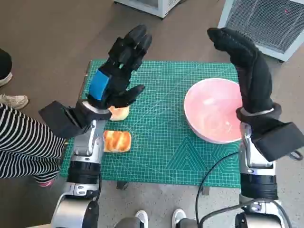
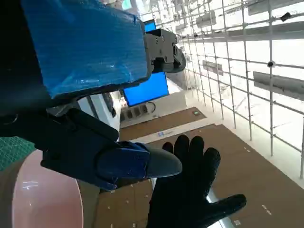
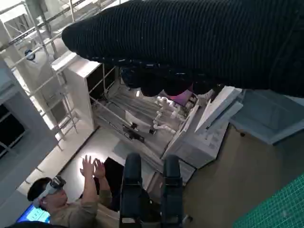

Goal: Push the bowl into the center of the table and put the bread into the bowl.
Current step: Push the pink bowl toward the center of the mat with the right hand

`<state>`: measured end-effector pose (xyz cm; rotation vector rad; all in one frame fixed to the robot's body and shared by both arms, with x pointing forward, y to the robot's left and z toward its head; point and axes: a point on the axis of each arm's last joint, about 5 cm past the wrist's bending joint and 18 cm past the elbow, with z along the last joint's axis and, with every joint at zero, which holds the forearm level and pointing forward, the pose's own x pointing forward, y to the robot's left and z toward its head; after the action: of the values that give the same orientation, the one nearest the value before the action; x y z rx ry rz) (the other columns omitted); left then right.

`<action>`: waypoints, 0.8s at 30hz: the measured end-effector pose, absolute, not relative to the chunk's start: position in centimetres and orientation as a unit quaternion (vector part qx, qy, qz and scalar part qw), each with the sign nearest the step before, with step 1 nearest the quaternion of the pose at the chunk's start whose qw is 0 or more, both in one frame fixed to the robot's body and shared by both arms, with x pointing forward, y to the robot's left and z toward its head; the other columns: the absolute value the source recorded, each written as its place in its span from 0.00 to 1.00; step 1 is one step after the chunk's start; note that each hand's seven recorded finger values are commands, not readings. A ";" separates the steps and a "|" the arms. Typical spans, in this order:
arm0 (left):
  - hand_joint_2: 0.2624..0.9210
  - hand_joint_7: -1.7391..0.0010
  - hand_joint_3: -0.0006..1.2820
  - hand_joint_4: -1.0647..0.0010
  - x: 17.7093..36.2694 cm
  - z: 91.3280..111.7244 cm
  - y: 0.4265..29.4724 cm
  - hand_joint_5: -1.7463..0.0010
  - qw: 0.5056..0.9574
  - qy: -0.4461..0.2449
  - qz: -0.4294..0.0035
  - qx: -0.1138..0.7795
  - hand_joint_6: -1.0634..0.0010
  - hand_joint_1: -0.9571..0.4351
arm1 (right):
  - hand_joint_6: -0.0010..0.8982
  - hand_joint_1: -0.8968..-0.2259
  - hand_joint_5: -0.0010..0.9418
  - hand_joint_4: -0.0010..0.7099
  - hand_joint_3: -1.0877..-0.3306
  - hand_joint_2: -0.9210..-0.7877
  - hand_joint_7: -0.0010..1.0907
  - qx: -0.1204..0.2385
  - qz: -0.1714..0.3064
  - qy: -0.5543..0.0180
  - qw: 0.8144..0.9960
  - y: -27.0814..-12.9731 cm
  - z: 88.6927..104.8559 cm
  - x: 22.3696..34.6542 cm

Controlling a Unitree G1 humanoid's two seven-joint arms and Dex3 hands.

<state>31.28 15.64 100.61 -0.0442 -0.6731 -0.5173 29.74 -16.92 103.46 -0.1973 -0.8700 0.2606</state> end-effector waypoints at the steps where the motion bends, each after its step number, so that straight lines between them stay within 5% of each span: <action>1: 1.00 0.79 0.25 0.94 31.3 100.6 15.6 0.99 0.911 -0.326 -0.251 -0.021 1.00 0.19 | 0.00 0.19 0.00 0.21 0.40 0.00 0.46 -0.095 0.126 -0.420 0.894 -16.9 103.5 29.7; 24: 1.00 0.79 0.25 0.94 31.2 100.6 15.8 0.99 0.912 -0.326 -0.250 -0.020 1.00 0.19 | 0.00 0.18 0.00 0.21 0.40 0.00 0.48 -0.093 0.127 -0.420 0.894 -16.8 103.4 29.7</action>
<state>31.25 15.78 100.58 -0.0411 -0.6709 -0.5156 29.73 -16.76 103.42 -0.1919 -0.8711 0.2631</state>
